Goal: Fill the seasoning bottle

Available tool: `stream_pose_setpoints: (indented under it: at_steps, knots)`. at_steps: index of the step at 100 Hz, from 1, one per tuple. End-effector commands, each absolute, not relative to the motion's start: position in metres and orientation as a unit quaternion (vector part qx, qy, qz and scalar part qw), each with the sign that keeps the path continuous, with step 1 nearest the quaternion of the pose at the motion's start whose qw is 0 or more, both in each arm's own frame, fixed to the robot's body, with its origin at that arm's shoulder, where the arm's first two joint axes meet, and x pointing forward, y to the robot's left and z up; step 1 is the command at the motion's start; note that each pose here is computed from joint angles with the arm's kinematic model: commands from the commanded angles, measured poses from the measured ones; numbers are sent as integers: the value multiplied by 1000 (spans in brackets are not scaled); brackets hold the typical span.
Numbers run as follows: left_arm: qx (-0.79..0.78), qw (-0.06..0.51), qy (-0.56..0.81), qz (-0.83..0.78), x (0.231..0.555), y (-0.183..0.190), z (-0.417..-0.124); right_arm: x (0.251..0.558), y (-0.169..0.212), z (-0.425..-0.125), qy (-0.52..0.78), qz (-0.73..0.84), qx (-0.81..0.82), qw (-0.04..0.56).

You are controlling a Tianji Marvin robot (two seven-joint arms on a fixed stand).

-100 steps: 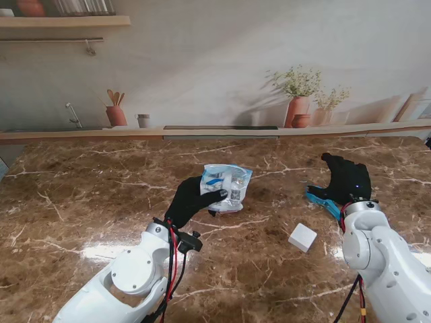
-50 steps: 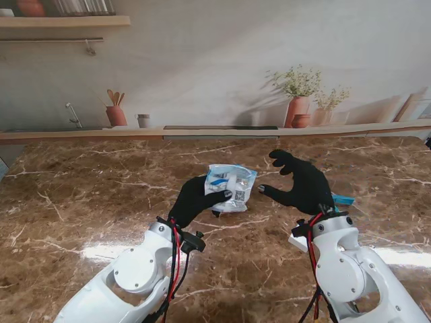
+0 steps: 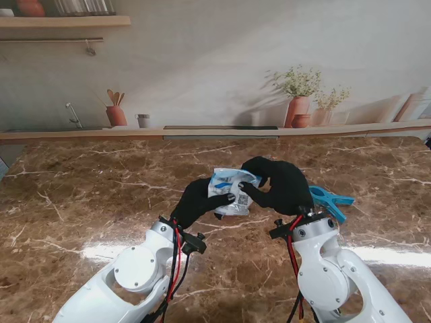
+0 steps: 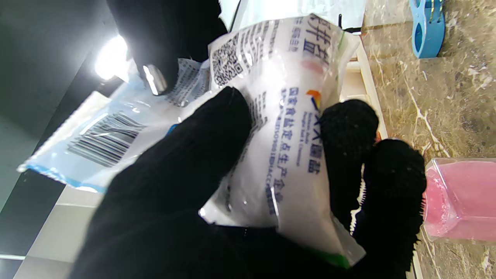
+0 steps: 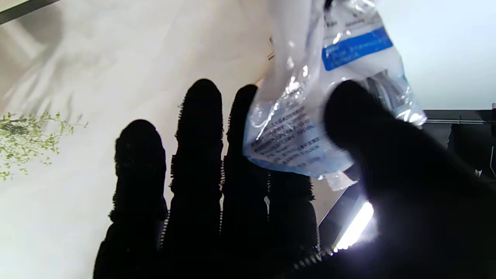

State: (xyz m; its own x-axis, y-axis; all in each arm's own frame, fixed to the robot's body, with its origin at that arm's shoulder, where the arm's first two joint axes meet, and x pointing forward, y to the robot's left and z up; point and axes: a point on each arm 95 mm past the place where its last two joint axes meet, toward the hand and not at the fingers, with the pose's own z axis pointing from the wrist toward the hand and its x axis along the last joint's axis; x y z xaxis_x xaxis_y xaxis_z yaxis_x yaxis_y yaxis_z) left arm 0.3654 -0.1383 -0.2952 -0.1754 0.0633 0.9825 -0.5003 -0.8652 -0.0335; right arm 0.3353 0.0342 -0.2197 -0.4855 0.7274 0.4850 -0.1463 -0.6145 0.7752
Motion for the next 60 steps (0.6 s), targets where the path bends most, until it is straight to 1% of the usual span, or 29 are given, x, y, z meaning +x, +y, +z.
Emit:
stream_pose_setpoints:
  at_steps: [1, 14, 31, 60]
  knots:
    - [612, 186, -187, 745, 366, -138, -294, 336, 40, -214, 338, 797, 431, 254]
    - [616, 186, -192, 741, 366, -137, -296, 338, 46, -211, 355, 796, 422, 249]
    - [620, 185, -190, 738, 366, -136, -301, 340, 54, -211, 356, 801, 426, 226]
    - [620, 198, -178, 738, 366, -133, -313, 343, 66, -210, 281, 821, 456, 195]
